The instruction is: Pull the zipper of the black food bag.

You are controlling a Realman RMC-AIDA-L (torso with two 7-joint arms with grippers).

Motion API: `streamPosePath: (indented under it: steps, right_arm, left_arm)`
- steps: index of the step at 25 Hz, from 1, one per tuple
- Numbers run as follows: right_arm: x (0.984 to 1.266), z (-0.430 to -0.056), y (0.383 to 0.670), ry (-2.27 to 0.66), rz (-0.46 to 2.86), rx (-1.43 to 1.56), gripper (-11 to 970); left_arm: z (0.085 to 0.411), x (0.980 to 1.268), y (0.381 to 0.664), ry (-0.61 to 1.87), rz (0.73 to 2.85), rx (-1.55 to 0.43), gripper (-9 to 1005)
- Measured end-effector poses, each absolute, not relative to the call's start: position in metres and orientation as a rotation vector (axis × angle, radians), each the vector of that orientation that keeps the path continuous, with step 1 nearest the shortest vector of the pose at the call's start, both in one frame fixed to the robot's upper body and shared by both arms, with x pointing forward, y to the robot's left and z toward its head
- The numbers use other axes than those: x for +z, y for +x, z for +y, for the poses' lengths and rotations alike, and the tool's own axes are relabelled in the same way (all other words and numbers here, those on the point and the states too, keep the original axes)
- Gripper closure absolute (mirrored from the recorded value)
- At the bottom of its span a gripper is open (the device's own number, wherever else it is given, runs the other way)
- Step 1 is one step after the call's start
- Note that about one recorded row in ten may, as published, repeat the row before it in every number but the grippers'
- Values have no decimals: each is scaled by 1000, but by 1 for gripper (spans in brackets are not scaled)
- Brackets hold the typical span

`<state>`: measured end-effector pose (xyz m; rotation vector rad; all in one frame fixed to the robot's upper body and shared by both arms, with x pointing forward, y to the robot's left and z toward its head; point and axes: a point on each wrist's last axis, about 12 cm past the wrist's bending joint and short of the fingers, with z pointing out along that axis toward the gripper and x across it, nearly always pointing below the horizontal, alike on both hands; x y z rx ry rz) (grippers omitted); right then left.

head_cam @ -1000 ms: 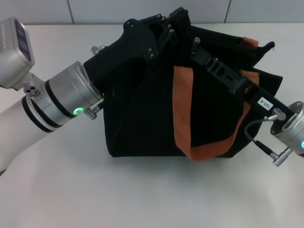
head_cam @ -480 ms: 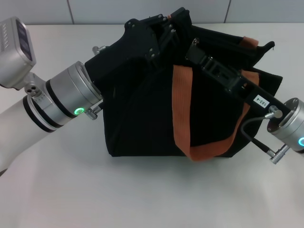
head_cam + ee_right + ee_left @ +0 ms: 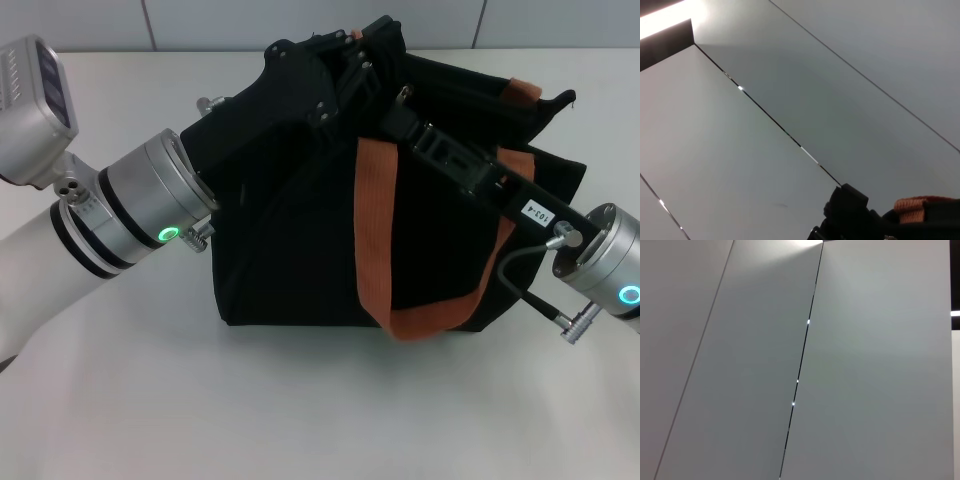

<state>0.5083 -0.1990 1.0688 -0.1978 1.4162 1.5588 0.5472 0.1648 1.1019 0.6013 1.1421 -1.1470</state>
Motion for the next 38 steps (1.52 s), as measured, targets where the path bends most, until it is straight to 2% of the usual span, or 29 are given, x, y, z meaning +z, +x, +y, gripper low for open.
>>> streamPosePath:
  steps: [5, 10, 13, 34, 38]
  right_arm:
    - [1068, -198, 508, -198, 1420, 1559, 686]
    - [1069, -198, 508, -200, 1417, 1561, 747]
    - [1069, -199, 507, -203, 1411, 1566, 824]
    - [1070, -202, 506, -204, 1400, 1563, 772]
    - [1071, -201, 507, -208, 1397, 1565, 729]
  left_arm:
    - [165, 1102, 547, 601, 1142, -1147, 949]
    - [164, 1102, 547, 600, 1142, -1147, 948]
    - [164, 1102, 547, 600, 1142, -1147, 948]
    - [165, 1099, 545, 591, 1154, -1148, 944]
    - [165, 1099, 545, 588, 1154, -1152, 943]
